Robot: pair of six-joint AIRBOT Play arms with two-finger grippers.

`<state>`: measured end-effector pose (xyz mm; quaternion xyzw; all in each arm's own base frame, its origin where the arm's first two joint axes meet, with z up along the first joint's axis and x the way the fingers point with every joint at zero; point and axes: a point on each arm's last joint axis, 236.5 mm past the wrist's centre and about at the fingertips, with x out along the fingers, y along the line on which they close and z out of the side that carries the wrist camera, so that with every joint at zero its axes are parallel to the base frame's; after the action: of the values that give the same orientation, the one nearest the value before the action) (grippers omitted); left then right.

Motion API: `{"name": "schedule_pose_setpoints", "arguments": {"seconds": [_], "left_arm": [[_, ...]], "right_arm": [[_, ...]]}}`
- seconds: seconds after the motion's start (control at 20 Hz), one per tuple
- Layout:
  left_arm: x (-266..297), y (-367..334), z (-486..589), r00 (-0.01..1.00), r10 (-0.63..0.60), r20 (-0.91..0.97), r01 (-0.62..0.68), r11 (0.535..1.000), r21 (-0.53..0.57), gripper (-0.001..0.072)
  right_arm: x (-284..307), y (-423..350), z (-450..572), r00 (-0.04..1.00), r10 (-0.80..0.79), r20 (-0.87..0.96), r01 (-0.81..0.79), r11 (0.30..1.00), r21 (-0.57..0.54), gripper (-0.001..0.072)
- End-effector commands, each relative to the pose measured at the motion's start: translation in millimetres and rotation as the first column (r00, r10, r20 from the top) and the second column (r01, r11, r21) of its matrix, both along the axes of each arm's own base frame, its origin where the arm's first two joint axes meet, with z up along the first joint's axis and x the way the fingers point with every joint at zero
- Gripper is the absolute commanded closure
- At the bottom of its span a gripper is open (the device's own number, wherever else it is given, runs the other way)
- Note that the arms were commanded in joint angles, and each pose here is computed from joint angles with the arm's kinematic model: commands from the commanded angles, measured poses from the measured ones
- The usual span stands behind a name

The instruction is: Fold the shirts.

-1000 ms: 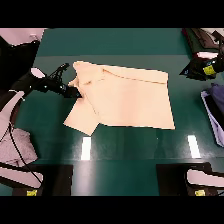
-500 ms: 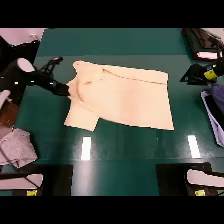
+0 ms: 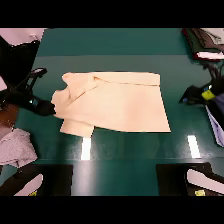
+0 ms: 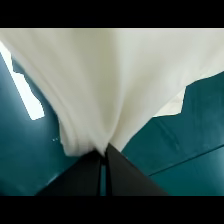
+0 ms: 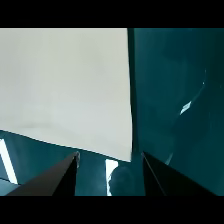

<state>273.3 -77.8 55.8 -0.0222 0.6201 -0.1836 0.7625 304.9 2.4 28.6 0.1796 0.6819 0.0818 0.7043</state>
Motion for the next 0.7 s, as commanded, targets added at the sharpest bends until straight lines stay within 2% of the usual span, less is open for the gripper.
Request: {"name": "schedule_pose_setpoints", "arguments": {"seconds": [0.0, 0.25, 0.65], "left_arm": [[-21, -8, 1, 0.999, 0.034, -0.018, -0.034, 0.998, -0.045, 0.0684], [-9, -27, 11, 0.998, 0.05, 0.024, -0.046, 0.989, -0.139, 0.0685], [-13, -30, 11, 0.999, 0.042, 0.01, -0.04, 0.988, -0.152, 0.0684]], "right_arm": [[-40, -2, -45, 0.996, -0.08, -0.041, 0.081, 0.997, 0.015, 0.0266], [-68, 29, -82, 0.993, -0.062, -0.104, 0.078, 0.984, 0.159, 0.0267], [-64, 42, -113, 0.99, -0.033, -0.134, 0.052, 0.988, 0.145, 0.0279]]}}
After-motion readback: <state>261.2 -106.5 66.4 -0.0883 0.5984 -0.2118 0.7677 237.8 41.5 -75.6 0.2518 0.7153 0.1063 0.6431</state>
